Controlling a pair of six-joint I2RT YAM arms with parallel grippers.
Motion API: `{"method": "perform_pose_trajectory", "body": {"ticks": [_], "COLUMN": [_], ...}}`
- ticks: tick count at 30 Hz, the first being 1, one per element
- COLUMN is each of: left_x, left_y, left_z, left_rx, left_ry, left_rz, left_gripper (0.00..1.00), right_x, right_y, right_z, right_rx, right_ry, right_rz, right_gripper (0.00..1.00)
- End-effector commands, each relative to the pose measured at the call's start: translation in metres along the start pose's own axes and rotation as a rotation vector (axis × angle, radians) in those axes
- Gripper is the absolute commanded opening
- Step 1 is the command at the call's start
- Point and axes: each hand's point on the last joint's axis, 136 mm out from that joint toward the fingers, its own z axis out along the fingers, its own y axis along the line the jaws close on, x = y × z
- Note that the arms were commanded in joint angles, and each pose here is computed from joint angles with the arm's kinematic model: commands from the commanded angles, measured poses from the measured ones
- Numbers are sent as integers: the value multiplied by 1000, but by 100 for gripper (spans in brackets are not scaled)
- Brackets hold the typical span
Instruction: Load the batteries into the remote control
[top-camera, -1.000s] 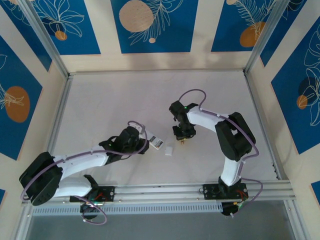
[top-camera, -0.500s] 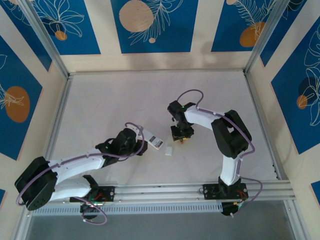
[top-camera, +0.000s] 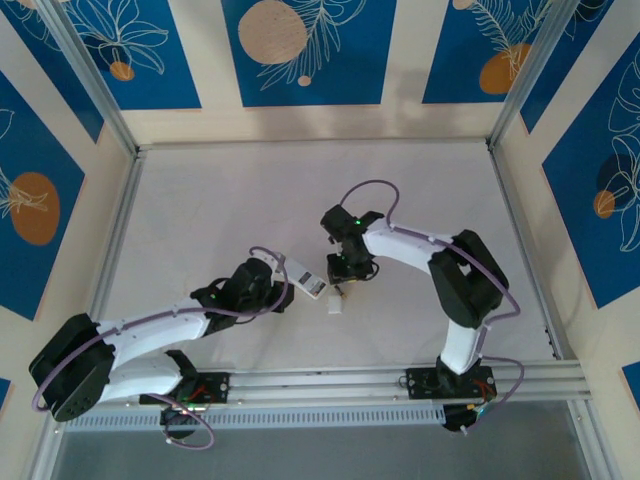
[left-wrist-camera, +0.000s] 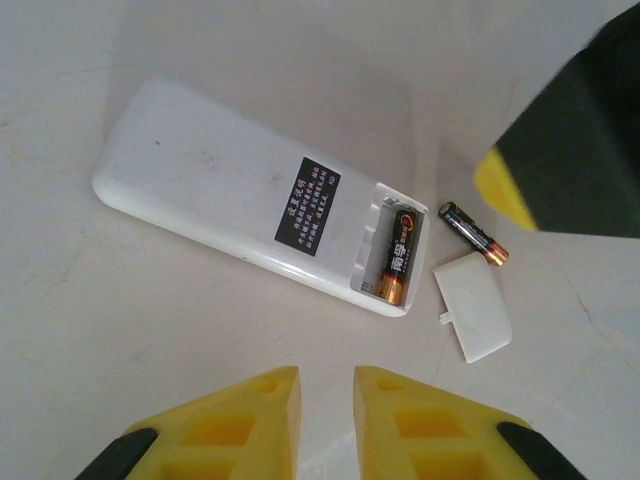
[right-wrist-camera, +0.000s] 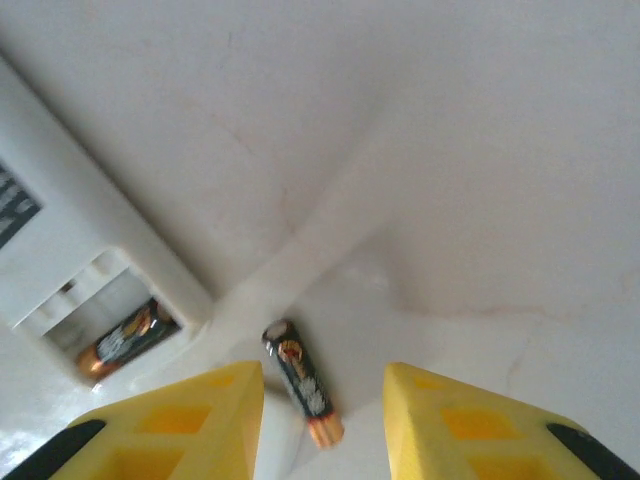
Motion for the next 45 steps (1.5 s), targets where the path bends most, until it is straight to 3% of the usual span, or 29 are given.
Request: {"method": "perform_pose_trajectory", "body": {"ticks": [1,6,9,12,16,37,45], "left_x": [-1,-2,-3,-2,-1,-1,-29], "left_y": [0,-2,-3,-3,-3,-4,-30], "left_z": [-1,0,1,2,3,2,20], "left_rx": [16,26,27,29,29,29,67], "left_ry": [-8,-4,-9,-4,-1,5,19], "left_rz": [-12,-13,-17,-21,-23,-23,41], "left_gripper": [21,21,21,21,21,22,22], "right_x": [15,33,46,56,64,36,25], "right_y": [6,15,20,18,13,-18,-25], "right_z": [-12,-10,-3,2,8,32,28], "right_rx": [-89,-177,-191,-187,-172,-61,-68], "right_ry": [2,41,56,55,56,-1,-31], "right_rz": [132,208,223,247,259,292,308], "right_gripper": [38,37,30,14,11,12,13]}}
